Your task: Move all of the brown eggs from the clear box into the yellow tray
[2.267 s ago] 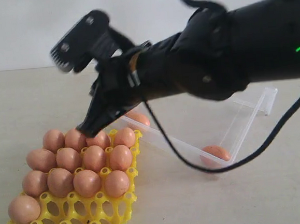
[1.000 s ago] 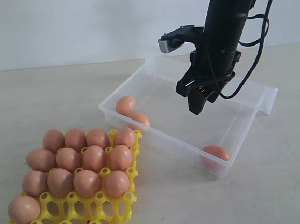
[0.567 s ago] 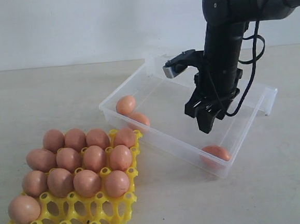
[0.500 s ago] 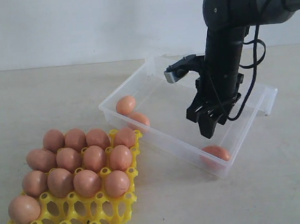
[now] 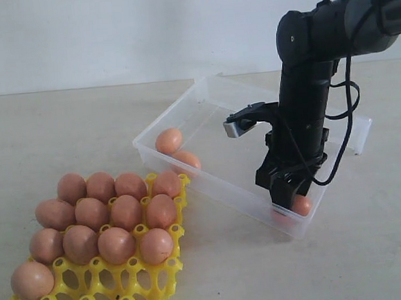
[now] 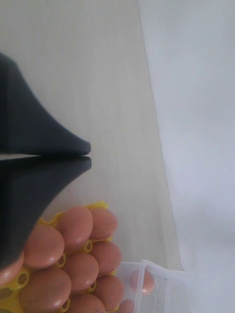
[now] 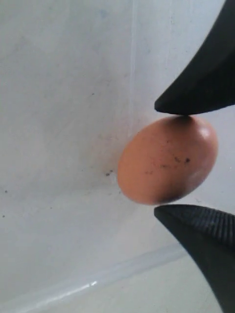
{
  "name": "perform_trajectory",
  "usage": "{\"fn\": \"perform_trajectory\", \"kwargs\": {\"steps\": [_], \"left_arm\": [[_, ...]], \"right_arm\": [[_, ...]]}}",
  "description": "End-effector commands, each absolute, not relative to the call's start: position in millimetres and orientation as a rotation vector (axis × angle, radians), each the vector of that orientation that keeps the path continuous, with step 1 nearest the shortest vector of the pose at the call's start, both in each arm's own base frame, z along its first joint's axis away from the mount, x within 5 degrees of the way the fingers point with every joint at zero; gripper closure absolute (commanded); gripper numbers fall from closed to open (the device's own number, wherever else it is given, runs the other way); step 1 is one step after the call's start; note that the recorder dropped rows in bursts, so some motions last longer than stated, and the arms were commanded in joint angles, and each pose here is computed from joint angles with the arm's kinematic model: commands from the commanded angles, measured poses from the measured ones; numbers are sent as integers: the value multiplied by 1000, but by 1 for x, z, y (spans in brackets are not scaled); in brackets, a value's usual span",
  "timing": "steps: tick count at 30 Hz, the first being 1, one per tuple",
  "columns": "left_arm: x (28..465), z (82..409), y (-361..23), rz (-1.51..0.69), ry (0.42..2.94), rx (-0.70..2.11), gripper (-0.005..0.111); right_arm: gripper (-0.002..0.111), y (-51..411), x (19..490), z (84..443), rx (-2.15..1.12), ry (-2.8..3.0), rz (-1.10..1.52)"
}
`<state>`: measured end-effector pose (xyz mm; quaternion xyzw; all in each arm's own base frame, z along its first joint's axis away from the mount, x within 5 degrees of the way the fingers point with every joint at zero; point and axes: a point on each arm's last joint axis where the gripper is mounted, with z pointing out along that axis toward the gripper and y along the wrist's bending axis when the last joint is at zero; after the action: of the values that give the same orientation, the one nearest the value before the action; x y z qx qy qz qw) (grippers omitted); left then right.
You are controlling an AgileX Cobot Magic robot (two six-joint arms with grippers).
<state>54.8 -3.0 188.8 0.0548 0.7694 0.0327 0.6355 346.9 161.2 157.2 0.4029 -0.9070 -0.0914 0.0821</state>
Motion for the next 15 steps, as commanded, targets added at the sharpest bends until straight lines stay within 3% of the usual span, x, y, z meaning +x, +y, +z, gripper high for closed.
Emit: {"fn": "perform_trajectory", "kwargs": {"steps": [1, 15], "left_arm": [[55, 188, -3, 69, 1755, 132, 111], [55, 188, -3, 69, 1755, 132, 111]], "right_arm": [[55, 158, 347, 158, 1235, -2700, -248], [57, 156, 352, 135, 1236, -2676, -196]]}}
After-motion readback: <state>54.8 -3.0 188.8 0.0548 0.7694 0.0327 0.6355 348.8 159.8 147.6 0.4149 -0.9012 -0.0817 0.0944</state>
